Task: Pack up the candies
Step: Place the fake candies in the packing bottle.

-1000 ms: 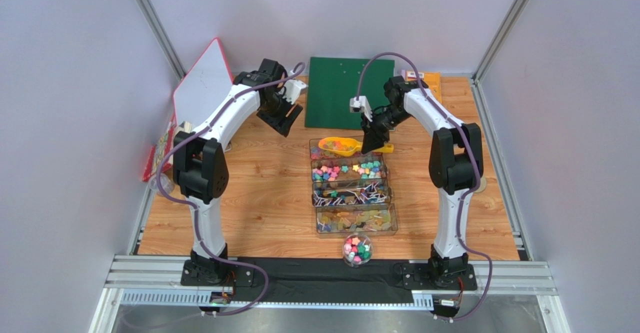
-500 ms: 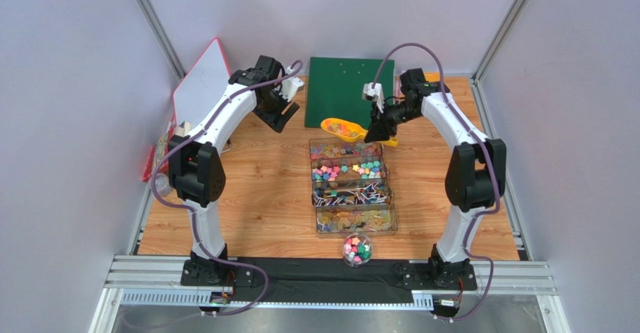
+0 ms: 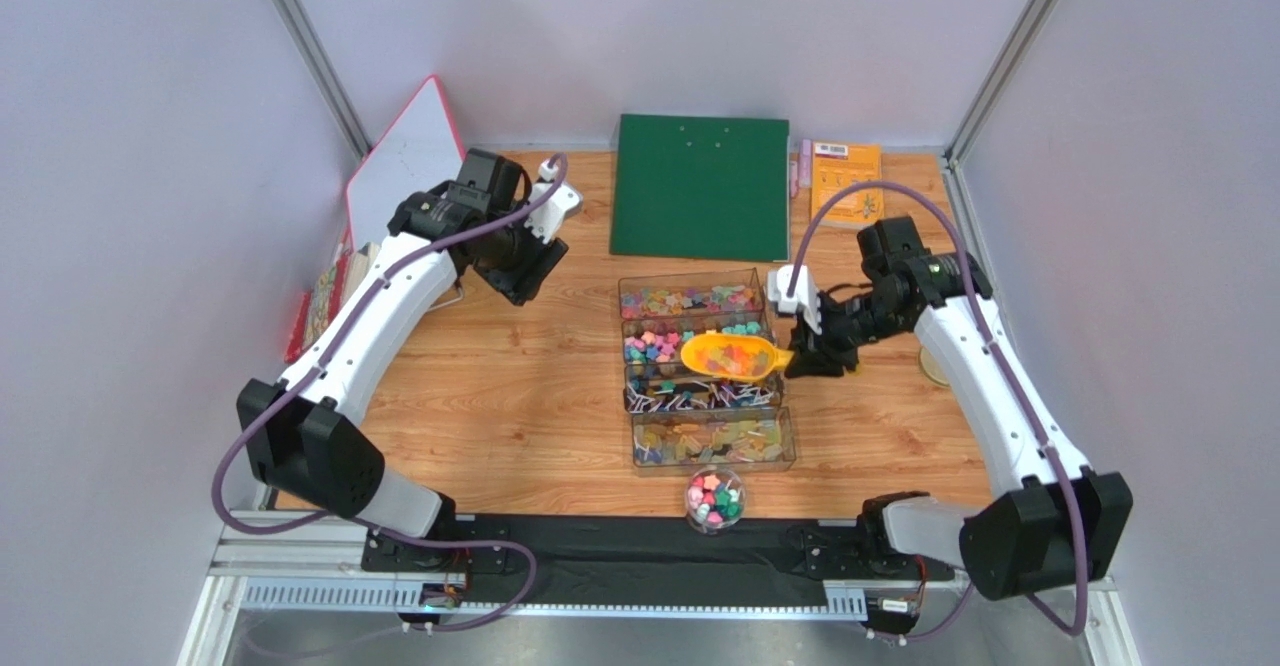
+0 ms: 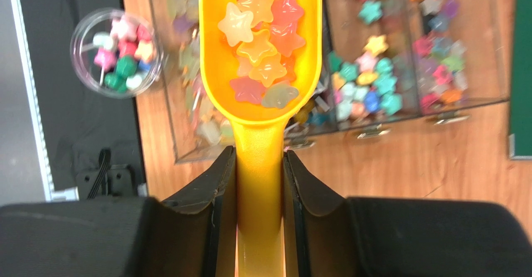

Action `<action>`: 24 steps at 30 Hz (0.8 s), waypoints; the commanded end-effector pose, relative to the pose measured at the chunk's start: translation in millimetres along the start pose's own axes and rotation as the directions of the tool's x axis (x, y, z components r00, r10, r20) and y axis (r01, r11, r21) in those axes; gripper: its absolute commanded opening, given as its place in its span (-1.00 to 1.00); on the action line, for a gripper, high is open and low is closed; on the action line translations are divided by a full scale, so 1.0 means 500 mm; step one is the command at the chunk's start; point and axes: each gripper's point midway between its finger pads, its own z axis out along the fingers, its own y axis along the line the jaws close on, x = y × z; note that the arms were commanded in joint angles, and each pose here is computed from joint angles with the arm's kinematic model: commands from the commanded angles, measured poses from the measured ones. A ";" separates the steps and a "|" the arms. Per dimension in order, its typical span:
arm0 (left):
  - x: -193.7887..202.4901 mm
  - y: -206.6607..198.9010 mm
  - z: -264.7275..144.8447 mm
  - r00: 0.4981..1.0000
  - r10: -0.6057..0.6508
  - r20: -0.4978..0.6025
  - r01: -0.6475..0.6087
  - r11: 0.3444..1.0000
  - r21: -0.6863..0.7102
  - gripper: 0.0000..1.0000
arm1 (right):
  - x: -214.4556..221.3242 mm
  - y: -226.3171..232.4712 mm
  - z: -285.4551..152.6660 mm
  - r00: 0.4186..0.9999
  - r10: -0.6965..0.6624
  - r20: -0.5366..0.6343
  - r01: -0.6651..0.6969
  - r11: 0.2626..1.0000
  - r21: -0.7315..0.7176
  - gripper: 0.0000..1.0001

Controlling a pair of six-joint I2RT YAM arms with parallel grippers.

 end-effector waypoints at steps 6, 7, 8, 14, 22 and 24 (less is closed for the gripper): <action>0.041 -0.023 -0.024 0.999 0.039 0.014 -0.039 0.999 0.003 0.25 | 0.096 0.163 -0.024 0.988 -0.077 -0.135 0.065 0.993 -0.094 -1.00; 0.040 -0.021 -0.028 0.999 0.041 0.015 -0.041 0.999 -0.002 0.25 | 0.102 0.170 -0.025 0.986 -0.083 -0.147 0.069 0.993 -0.097 -1.00; 0.039 -0.021 -0.029 0.999 0.045 0.018 -0.044 0.999 -0.004 0.25 | 0.113 0.181 -0.028 0.981 -0.090 -0.171 0.074 0.992 -0.098 -1.00; 0.029 -0.012 -0.029 0.998 0.048 0.030 -0.047 0.999 -0.021 0.25 | 0.152 0.222 -0.055 0.952 -0.148 -0.269 0.113 0.983 -0.142 -1.00; 0.008 0.007 -0.036 0.997 0.057 0.057 -0.053 0.996 -0.066 0.27 | 0.174 0.236 -0.075 0.912 -0.222 -0.344 0.183 0.973 -0.144 -1.00; 0.006 0.008 -0.035 0.997 0.056 0.058 -0.052 0.996 -0.068 0.27 | 0.174 0.236 -0.075 0.908 -0.233 -0.350 0.190 0.970 -0.152 -1.00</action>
